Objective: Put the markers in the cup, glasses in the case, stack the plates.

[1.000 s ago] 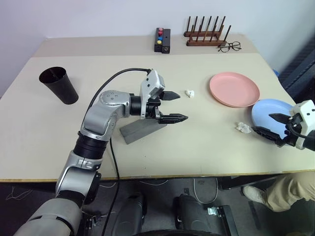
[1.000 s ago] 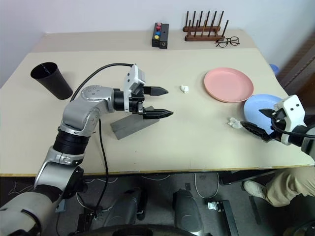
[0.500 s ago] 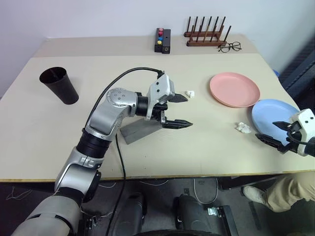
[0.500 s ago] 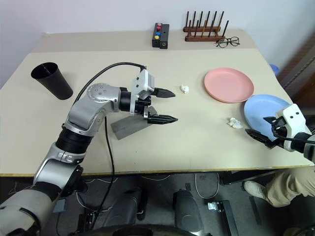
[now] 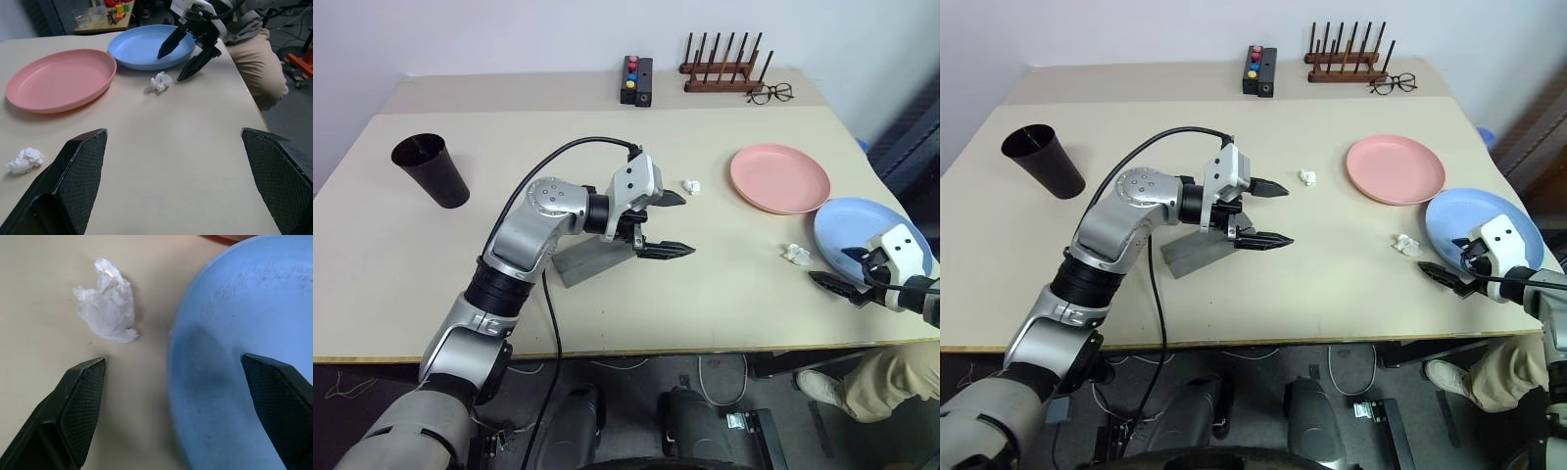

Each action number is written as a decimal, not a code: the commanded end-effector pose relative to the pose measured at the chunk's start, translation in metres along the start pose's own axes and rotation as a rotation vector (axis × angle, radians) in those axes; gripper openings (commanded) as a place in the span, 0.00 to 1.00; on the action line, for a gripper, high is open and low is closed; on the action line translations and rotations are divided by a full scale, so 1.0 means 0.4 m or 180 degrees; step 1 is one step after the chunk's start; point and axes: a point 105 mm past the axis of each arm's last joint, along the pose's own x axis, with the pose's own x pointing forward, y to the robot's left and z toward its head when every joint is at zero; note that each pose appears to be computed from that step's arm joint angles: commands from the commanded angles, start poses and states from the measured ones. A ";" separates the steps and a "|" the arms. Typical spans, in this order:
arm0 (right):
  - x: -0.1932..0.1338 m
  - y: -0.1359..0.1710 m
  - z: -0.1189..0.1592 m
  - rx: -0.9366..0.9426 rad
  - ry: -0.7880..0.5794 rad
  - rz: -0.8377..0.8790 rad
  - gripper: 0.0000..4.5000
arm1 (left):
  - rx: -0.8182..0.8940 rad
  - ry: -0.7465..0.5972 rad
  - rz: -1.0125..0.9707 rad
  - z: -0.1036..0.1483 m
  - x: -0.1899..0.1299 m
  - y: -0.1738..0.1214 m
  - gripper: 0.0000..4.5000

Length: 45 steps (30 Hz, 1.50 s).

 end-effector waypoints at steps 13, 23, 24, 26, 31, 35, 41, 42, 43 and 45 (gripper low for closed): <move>0.015 -0.025 0.012 -0.0207 -0.0025 -0.0147 0.01 | 0.0186 -0.0061 0.0034 0.028 -0.002 -0.005 1.00; -0.001 -0.048 0.017 -0.0458 0.0083 -0.0319 0.01 | 0.0219 -0.0063 0.0060 0.030 -0.003 0.000 1.00; -0.004 -0.051 0.019 -0.0495 0.0101 -0.0339 0.01 | 0.0220 -0.0063 0.0064 0.030 -0.003 0.001 1.00; -0.014 -0.053 0.031 -0.0627 0.0158 -0.0331 0.01 | 0.0225 -0.0061 0.0078 0.030 -0.003 0.004 1.00; -0.021 -0.059 0.095 -0.0870 0.0062 -0.0398 0.01 | 0.0229 -0.0054 0.0094 0.026 -0.005 0.007 1.00; -0.009 -0.058 0.181 -0.1018 -0.0220 -0.0442 0.01 | 0.0225 -0.0045 0.0116 0.023 -0.006 0.009 1.00; 0.037 -0.048 0.278 -0.1319 -0.0553 -0.0455 0.01 | 0.0231 -0.0032 0.0152 0.022 -0.007 0.014 1.00; 0.045 -0.046 0.286 -0.1346 -0.0571 -0.0432 0.01 | 0.0231 -0.0030 0.0164 0.022 -0.009 0.014 1.00; 0.055 -0.042 0.294 -0.1383 -0.0585 -0.0396 0.01 | 0.0229 -0.0029 0.0178 0.022 -0.011 0.015 1.00; 0.074 -0.034 0.305 -0.1423 -0.0611 -0.0331 0.01 | 0.0227 -0.0025 0.0198 0.022 -0.013 0.016 1.00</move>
